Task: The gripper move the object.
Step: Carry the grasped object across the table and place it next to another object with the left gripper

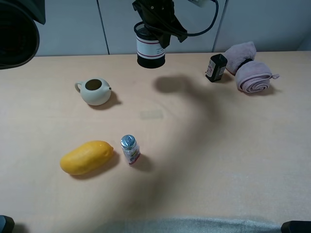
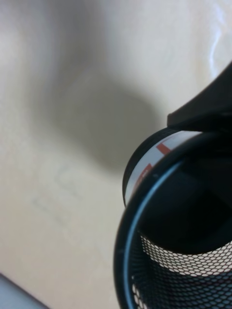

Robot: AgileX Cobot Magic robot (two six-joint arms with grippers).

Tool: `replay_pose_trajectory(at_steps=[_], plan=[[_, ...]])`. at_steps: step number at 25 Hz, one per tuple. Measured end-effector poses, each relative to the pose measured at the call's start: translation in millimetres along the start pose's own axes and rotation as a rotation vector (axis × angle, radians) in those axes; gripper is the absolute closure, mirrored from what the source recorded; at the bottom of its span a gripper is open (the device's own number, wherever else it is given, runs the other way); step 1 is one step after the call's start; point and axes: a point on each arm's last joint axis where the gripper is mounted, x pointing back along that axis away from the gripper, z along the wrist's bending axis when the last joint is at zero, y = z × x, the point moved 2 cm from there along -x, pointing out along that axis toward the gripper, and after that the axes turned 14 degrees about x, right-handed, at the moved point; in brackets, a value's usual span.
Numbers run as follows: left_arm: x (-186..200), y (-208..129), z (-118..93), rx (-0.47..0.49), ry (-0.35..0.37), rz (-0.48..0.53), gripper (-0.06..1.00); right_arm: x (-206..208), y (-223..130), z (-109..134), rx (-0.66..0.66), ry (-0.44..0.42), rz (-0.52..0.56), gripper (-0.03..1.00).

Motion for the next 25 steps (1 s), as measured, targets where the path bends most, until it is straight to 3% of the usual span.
replay_pose_trajectory(at_steps=[20, 25], plan=[[45, -9, -84, -0.06, -0.059, -0.03, 0.86, 0, 0, 0, 0.0, 0.0, 0.0, 0.28], [63, -12, -96, -0.069, -0.088, -0.052, 0.86, 0, 0, 0, 0.0, 0.0, 0.0, 0.28]])
